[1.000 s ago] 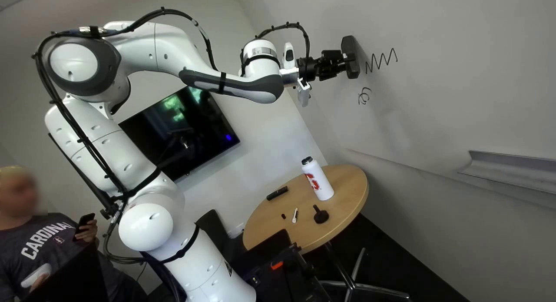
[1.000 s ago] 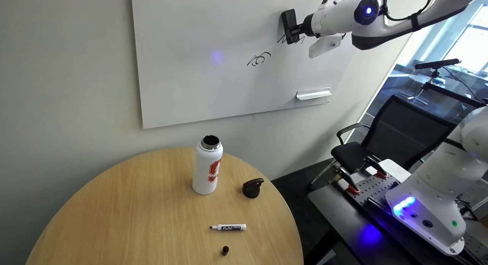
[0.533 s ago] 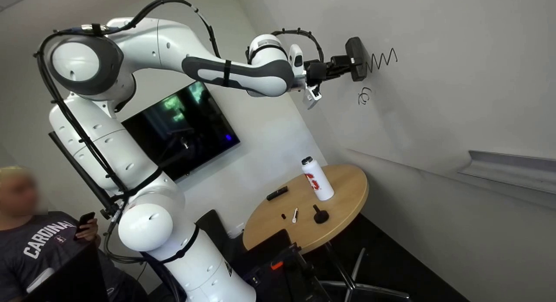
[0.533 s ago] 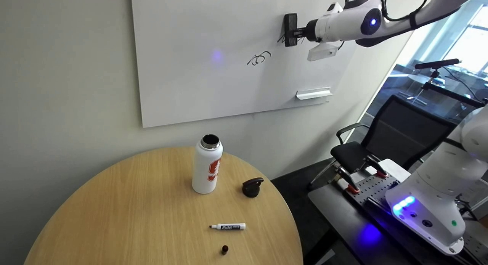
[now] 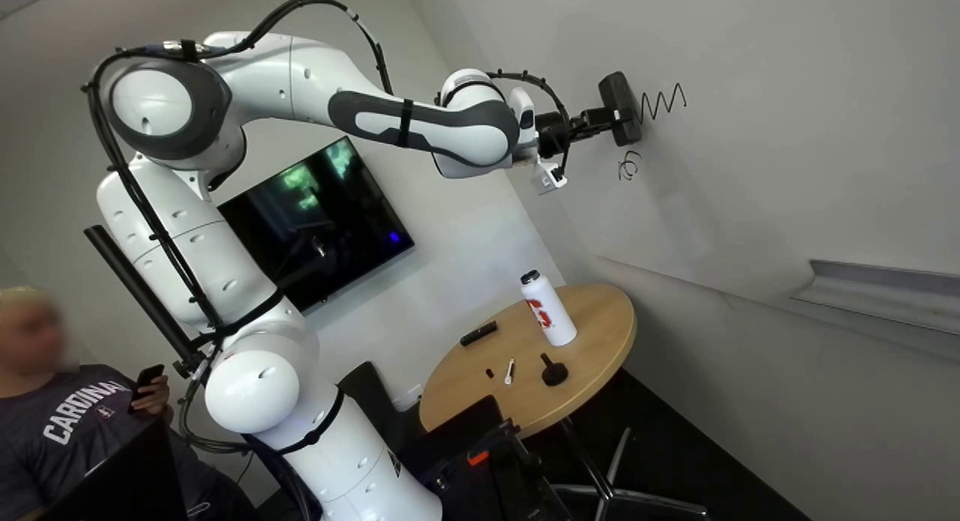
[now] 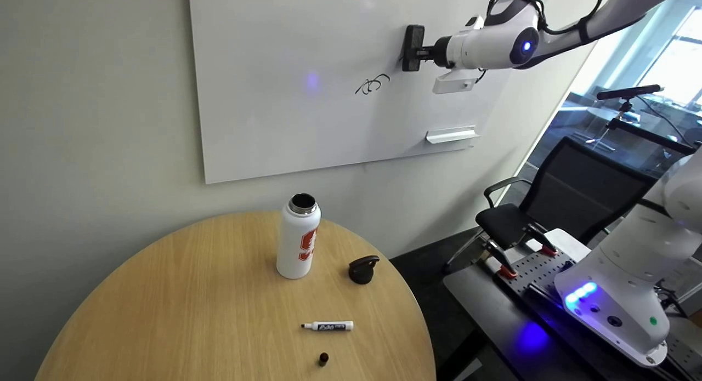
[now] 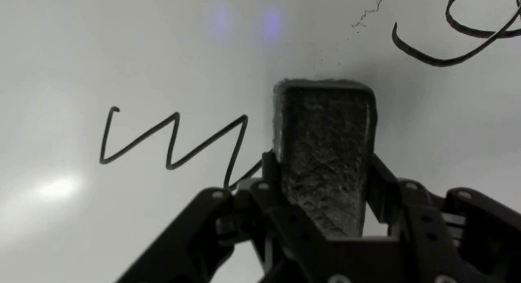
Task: Use the eraser to wipe the scribble on the right side of the whiteboard
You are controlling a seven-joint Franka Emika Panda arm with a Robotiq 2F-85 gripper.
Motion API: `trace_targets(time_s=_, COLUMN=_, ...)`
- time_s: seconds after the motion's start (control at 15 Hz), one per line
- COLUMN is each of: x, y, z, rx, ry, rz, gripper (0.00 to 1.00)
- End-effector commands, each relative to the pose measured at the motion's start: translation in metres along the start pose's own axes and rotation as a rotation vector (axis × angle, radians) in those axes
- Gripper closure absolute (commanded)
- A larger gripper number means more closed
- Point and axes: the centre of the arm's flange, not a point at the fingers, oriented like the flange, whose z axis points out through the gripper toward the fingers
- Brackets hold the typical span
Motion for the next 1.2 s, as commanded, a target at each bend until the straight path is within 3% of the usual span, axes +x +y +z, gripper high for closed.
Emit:
trace_targets(time_s=0.0, x=-0.006, y=-0.012, z=0.026, rx=-0.059, ry=0.037, rz=-0.014, gripper=0.72)
trace_targets(time_s=0.4, x=-0.010, y=-0.011, z=0.036, rx=-0.151, ry=0.067, rz=0.005, gripper=0.72)
trace_targets(time_s=1.13, x=-0.005, y=0.087, z=0.035, rx=-0.321, ry=0.041, rz=0.082, gripper=0.72)
